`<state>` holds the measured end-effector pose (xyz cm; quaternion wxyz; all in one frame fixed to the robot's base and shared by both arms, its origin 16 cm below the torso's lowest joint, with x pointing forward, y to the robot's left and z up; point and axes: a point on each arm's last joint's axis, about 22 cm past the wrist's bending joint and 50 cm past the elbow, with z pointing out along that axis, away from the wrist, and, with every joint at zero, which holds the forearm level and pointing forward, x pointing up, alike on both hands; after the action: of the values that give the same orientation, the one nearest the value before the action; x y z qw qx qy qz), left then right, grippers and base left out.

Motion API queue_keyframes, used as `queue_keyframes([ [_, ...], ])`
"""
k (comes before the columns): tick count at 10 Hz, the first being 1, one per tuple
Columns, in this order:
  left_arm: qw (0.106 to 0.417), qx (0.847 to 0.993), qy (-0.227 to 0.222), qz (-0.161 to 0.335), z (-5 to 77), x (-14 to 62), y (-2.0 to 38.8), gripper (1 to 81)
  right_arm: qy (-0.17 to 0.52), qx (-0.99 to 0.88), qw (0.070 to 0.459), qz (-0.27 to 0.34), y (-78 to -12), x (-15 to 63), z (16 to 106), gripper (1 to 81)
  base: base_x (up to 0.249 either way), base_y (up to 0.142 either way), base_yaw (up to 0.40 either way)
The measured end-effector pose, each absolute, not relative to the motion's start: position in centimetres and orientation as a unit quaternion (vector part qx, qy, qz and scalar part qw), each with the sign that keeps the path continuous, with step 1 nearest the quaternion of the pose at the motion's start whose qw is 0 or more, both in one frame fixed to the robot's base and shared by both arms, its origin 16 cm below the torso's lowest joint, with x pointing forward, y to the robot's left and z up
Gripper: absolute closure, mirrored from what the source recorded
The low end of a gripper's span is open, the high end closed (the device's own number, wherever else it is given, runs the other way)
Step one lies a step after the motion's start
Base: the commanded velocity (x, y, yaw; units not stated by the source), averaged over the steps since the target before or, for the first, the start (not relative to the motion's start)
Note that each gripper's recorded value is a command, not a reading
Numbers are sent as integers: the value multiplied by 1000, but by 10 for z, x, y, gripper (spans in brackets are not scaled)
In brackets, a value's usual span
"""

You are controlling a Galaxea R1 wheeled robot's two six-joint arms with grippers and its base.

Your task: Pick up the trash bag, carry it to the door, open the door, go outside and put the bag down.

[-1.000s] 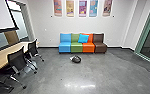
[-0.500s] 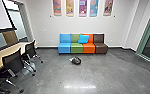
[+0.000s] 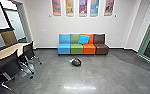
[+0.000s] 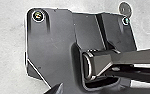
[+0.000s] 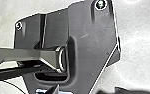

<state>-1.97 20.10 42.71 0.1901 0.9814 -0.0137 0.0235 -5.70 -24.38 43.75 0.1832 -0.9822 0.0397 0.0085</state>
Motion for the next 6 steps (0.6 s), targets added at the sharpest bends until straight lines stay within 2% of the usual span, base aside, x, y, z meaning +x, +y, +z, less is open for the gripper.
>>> queue_keyframes([
  [4,161,987,-15,21,421,-21,229,10,37,-989,143,7,-283,-57,429,10,191,0,0],
  [6,160,987,-15,19,420,-22,228,10,37,-990,138,8,-277,-58,425,10,191,0,0],
])
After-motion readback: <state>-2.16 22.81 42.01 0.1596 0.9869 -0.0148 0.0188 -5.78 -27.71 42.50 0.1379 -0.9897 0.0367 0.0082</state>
